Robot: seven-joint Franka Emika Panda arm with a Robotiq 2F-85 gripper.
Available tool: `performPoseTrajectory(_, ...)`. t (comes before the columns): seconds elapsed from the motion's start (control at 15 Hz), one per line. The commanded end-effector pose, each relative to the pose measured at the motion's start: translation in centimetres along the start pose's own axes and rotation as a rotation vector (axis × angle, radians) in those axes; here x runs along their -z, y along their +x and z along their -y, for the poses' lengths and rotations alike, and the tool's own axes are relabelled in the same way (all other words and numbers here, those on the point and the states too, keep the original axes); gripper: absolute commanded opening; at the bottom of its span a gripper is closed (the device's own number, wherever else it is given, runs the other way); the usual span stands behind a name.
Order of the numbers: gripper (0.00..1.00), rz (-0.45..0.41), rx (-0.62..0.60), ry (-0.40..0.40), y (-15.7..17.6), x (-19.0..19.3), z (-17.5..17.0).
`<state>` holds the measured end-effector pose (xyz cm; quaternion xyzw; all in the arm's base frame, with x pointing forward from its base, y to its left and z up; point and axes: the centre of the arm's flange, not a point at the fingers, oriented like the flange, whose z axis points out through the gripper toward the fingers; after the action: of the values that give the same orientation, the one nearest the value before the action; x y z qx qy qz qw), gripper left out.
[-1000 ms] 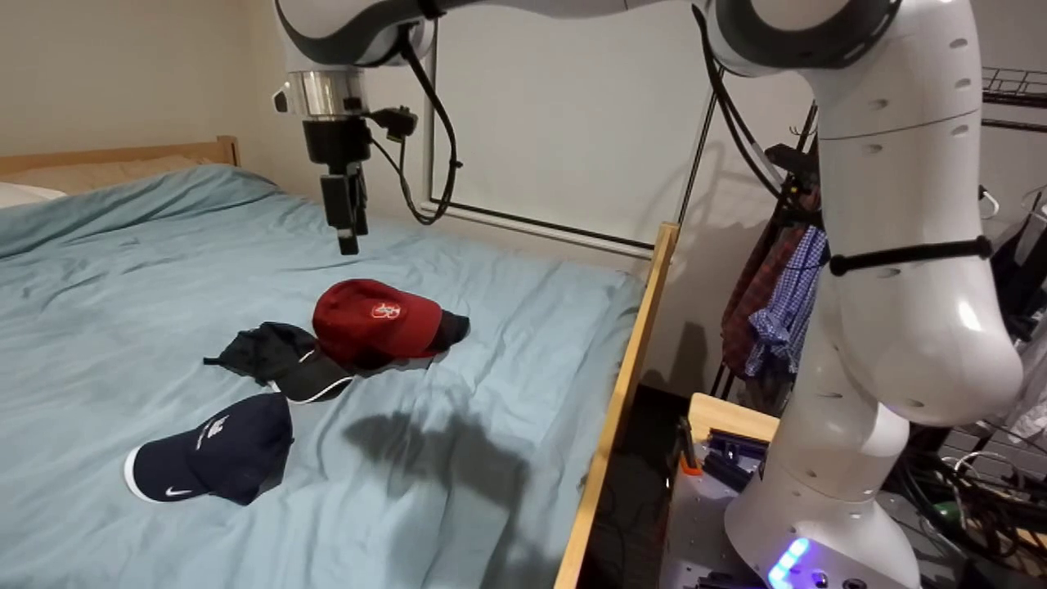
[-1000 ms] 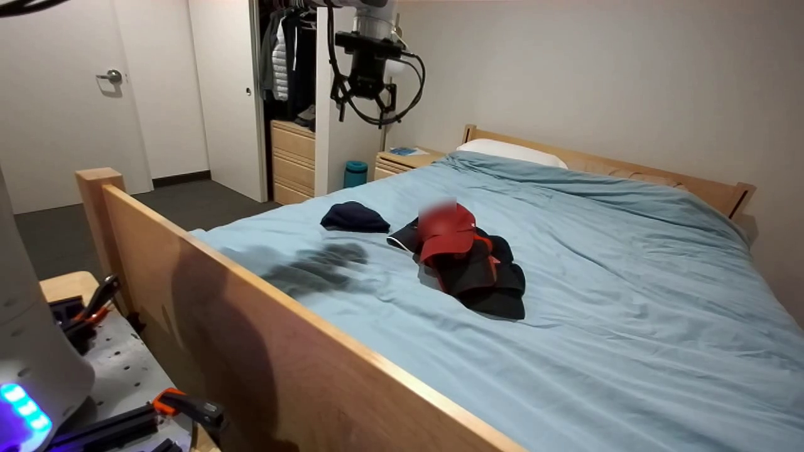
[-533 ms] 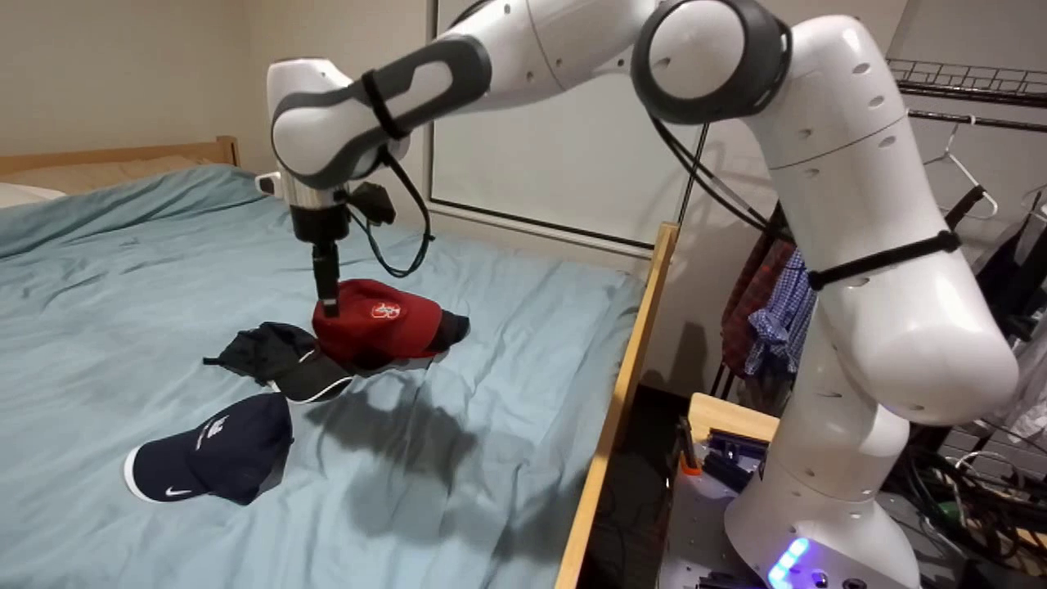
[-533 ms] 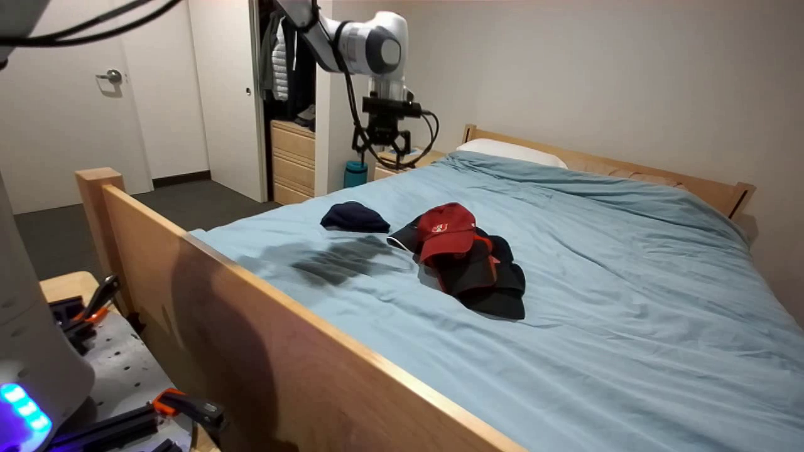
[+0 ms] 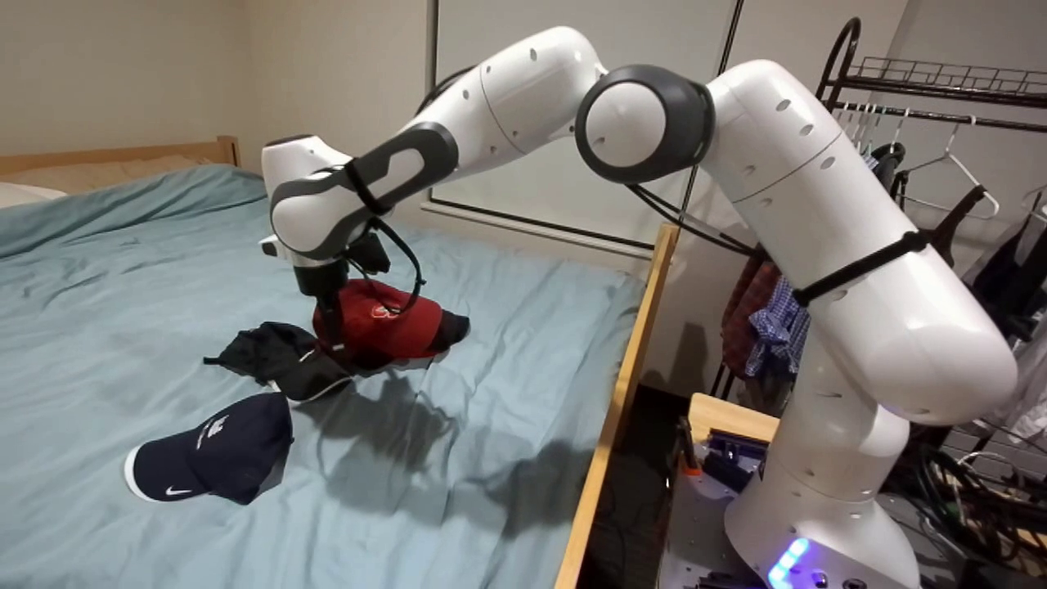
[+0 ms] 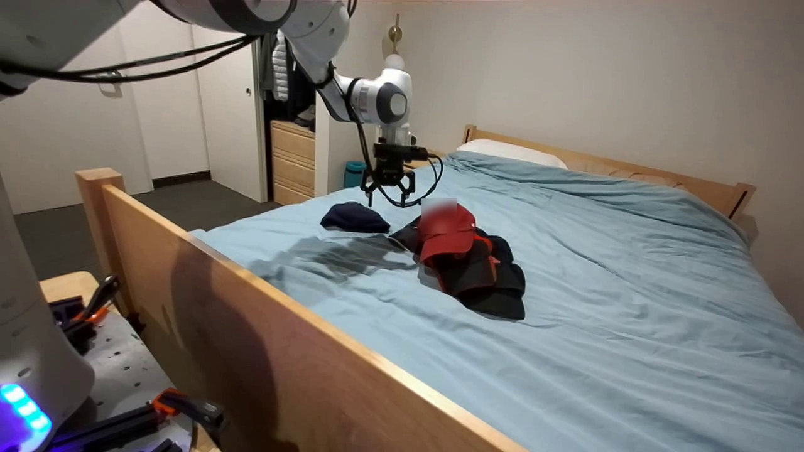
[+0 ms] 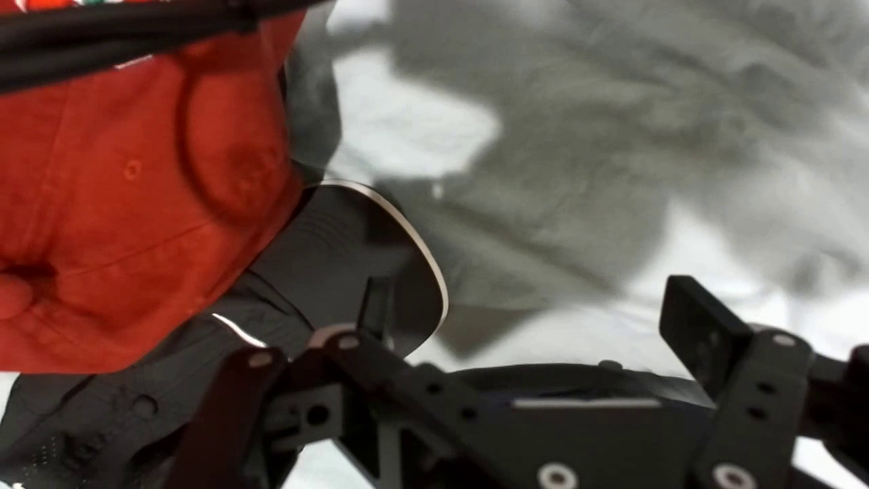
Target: Place the black and white cap on top of the red cap
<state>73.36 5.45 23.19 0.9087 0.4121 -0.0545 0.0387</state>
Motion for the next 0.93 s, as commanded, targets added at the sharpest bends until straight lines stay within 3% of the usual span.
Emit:
performPoseTrajectory(0.0, 1.0, -0.004, 0.059, -0.013, 0.4, 0.0, 0.2)
performPoseTrajectory(0.07, 1.0, -0.036, 0.138, -0.004, 1.4, -0.6, 0.0)
performPoseTrajectory(0.2, 1.0, 0.001, 0.23, 0.022, 3.6, -2.4, -0.6)
performPoseTrajectory(0.33, 1.0, 0.053, 0.254, 0.001, 4.7, -4.0, -1.4)
performPoseTrajectory(0.47, 1.0, 0.16, 0.225, -0.039, 4.8, -4.9, -1.9)
performPoseTrajectory(0.53, 1.0, 0.085, 0.222, 0.0, 2.8, -4.6, 0.5)
performPoseTrajectory(0.87, 1.0, 0.091, 0.207, -0.029, 3.5, -6.2, 0.1)
